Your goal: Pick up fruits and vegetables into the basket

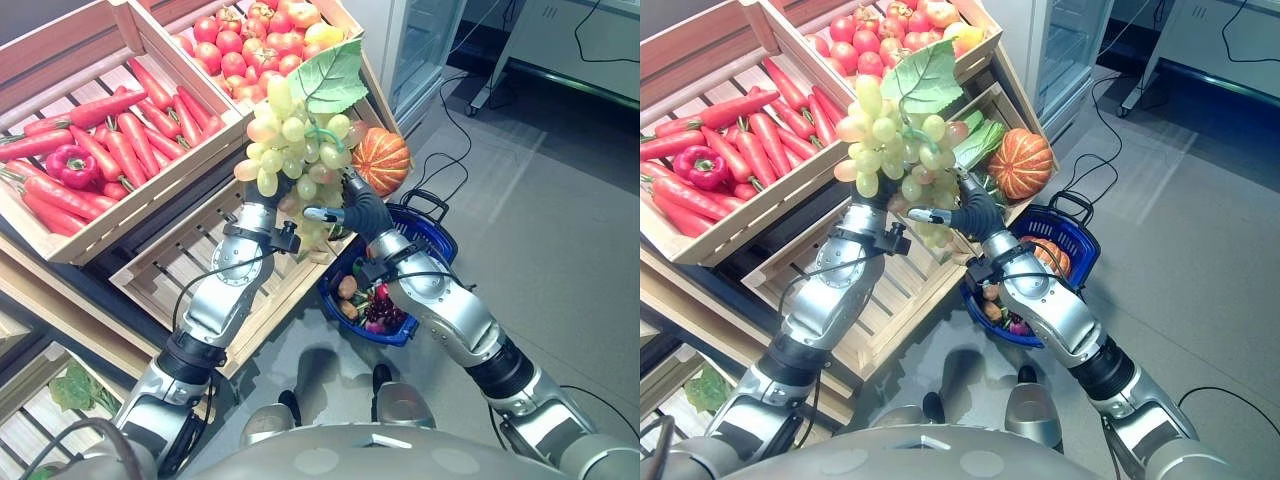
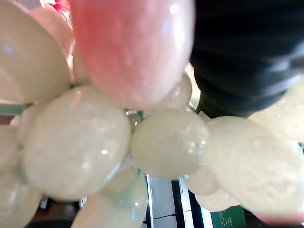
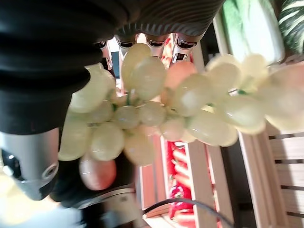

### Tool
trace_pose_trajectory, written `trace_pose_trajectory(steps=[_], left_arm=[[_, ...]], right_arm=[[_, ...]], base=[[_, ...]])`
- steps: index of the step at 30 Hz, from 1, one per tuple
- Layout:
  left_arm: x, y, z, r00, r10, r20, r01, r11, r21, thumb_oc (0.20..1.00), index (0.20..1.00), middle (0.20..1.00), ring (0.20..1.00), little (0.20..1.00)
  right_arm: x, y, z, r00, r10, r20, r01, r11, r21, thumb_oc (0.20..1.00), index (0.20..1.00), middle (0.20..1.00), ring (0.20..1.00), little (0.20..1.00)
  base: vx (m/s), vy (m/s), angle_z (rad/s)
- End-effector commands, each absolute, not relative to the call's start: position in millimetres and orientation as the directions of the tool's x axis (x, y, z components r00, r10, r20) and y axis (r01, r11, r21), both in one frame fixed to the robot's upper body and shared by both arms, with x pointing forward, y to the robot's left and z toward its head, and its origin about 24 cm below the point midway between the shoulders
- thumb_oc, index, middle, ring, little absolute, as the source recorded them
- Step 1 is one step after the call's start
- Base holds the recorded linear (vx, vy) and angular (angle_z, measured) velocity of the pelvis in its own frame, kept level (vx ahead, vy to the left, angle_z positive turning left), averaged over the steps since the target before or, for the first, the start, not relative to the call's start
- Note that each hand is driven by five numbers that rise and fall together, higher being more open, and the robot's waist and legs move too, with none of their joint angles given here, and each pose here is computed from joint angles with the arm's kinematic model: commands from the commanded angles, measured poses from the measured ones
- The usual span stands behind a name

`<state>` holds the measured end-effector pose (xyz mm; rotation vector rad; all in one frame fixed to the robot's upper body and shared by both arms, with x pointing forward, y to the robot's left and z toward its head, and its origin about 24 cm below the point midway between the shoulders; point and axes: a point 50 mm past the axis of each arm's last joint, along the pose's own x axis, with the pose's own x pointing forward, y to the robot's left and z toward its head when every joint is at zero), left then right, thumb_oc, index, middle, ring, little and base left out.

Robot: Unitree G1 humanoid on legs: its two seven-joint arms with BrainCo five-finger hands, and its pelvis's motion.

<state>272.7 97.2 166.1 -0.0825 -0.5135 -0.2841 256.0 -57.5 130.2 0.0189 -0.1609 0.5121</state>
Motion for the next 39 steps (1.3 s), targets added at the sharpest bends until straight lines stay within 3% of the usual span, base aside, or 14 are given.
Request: trace_pose_trajectory(steps=[1, 15, 16, 24, 39], left_arm=[[257.3, 74.7, 219.7, 0.633, -0.305, 0.711, 0.374, 0.925, 0.064, 0.200, 0.200, 0.200, 0.200, 0.200], [250.6, 61.0, 224.0, 0.586, -0.363, 0.724, 0.408, 0.905, 0.124, 0.200, 0.200, 0.200, 0.200, 0.200], [250.3, 59.3, 224.4, 0.584, -0.369, 0.723, 0.412, 0.902, 0.128, 0.200, 0.200, 0.200, 0.200, 0.200], [252.6, 53.0, 220.9, 0.609, -0.385, 0.693, 0.445, 0.890, 0.103, 0.200, 0.200, 0.200, 0.200, 0.200], [255.0, 52.2, 210.0, 0.664, -0.380, 0.644, 0.454, 0.889, 0.056, 0.200, 0.200, 0.200, 0.200, 0.200]], right_arm=[[258.0, -42.3, 152.9, 0.833, 0.483, 0.269, -0.513, 0.857, 0.048, 1.000, 1.000, 1.000, 1.000, 1.000], [255.2, -30.9, 123.8, 0.791, 0.597, 0.131, -0.608, 0.790, 0.072, 1.000, 1.000, 1.000, 1.000, 1.000], [254.0, -28.1, 124.4, 0.774, 0.618, 0.136, -0.629, 0.775, 0.056, 0.200, 0.200, 0.200, 0.200, 0.200], [251.7, -20.0, 138.3, 0.731, 0.641, 0.235, -0.667, 0.744, 0.046, 0.200, 0.200, 0.200, 0.200, 0.200], [252.9, -28.9, 168.7, 0.748, 0.526, 0.403, -0.582, 0.813, 0.018, 0.200, 0.200, 0.200, 0.200, 0.200]], base=[[0.00, 0.000, 0.00], [0.00, 0.000, 0.00], [0.00, 0.000, 0.00], [0.00, -0.001, 0.00], [0.00, 0.000, 0.00]])
